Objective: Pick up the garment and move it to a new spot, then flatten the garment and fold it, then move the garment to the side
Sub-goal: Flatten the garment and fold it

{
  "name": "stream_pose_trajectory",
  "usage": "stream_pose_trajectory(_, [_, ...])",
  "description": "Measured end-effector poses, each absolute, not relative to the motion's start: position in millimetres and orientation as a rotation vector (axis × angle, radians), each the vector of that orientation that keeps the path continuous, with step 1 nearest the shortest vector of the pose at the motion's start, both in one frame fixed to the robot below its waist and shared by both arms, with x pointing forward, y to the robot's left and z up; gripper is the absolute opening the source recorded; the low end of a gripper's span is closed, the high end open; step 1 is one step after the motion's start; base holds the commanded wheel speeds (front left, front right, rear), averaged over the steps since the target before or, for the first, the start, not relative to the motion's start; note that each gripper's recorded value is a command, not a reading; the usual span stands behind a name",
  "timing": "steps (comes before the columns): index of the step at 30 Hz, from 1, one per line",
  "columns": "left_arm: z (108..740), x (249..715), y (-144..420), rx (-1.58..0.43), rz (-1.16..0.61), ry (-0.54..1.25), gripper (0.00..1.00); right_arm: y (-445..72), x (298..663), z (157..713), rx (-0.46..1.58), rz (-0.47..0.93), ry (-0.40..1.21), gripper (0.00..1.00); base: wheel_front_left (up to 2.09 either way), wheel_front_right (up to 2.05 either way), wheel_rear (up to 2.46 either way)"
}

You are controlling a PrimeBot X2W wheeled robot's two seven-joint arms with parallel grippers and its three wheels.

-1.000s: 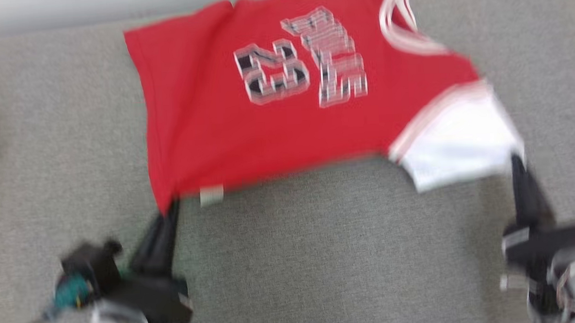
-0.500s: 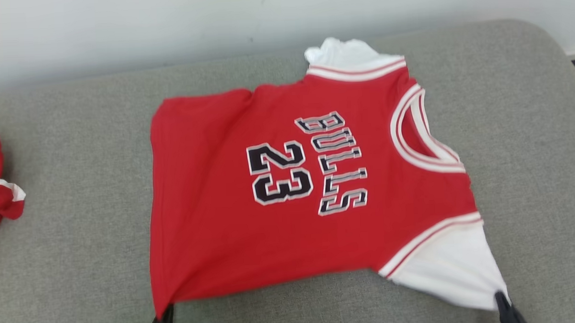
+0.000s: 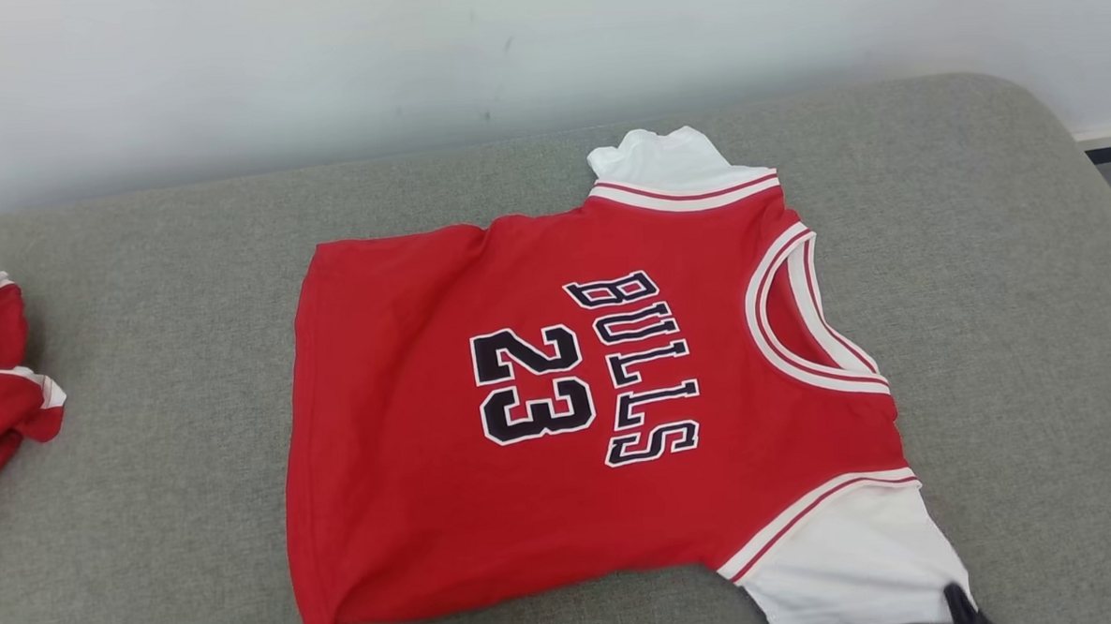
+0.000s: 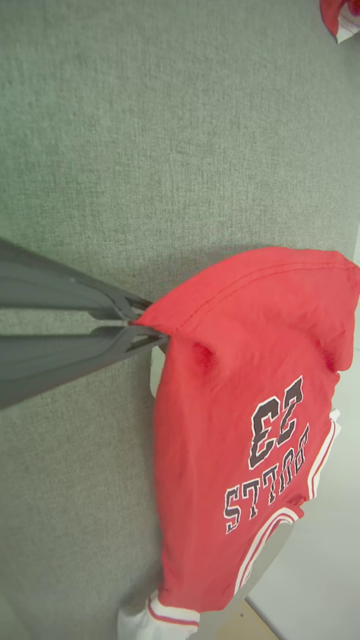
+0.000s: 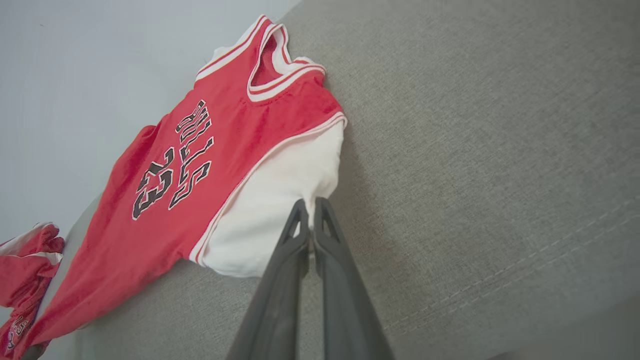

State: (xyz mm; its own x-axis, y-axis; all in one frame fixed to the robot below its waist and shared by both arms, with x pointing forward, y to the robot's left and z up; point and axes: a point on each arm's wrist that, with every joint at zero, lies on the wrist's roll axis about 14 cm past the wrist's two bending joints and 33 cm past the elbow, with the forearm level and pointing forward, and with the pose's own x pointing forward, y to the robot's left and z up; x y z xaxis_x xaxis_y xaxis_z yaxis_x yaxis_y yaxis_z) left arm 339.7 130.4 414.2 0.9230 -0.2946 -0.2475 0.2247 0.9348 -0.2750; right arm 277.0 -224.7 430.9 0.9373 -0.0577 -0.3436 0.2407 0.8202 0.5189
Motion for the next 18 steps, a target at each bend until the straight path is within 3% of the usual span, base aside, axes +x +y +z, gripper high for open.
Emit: stream_pose_trajectory(18, [451.4,398.4,122.3,-0.135,-0.38,0.175,0.0,-228.3,395.7,487.6,0.448,0.02,0.209,0.0,0.0,0.0,0.0])
